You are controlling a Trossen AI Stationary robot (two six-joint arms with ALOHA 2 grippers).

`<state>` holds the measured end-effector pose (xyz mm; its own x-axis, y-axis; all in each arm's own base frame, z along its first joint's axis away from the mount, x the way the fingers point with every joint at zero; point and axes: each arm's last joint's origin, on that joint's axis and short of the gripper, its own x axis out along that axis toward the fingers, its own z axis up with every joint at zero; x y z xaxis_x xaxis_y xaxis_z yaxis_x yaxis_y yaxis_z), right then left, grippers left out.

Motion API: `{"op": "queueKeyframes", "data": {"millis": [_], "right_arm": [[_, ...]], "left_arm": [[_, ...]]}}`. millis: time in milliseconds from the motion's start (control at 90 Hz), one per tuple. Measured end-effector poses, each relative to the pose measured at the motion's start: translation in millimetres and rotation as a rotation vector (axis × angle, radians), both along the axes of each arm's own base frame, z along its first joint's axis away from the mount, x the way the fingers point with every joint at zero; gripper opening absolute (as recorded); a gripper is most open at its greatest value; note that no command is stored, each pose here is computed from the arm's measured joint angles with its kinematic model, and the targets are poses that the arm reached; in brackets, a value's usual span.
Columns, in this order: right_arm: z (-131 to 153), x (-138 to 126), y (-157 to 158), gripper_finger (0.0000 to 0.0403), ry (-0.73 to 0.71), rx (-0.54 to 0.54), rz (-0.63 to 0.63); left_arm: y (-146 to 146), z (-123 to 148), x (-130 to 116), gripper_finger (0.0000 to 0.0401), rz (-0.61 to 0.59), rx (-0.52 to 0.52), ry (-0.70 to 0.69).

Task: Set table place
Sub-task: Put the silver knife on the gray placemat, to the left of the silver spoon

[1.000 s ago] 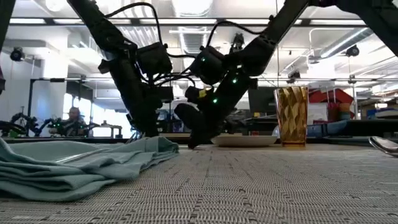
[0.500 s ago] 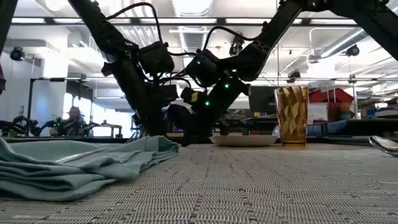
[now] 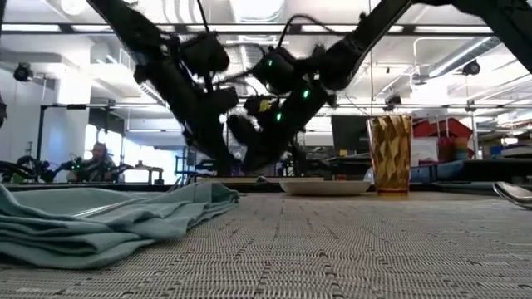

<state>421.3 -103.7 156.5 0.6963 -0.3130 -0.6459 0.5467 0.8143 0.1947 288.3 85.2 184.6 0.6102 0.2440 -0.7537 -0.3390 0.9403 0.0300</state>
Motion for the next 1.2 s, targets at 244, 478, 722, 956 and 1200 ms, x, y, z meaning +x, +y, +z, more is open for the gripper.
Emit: {"op": "queueKeyframes", "data": {"millis": [244,478,722,956,1200], "right_arm": [[-3.2,5.3,32.7,0.0,0.004,0.086,0.154],[-25.6,12.0,44.6,0.0,0.021,0.084,0.185],[-39.7,21.1,43.8,0.0,-0.044,0.07,0.19],[-46.7,21.0,44.1,0.0,-0.02,0.072,0.193],[-46.1,19.0,45.8,0.0,0.013,0.055,0.225]], "left_arm": [[16.4,-7.9,-2.0,0.0075,-0.056,0.048,-0.027],[31.6,-38.2,1.7,0.0075,-0.178,0.003,0.008],[37.3,-44.4,5.1,0.0075,-0.179,0.023,-0.009],[48.3,-50.5,0.1,0.0075,-0.124,0.002,0.015],[61.1,-51.9,-7.6,0.0075,-0.022,0.022,0.043]]}}
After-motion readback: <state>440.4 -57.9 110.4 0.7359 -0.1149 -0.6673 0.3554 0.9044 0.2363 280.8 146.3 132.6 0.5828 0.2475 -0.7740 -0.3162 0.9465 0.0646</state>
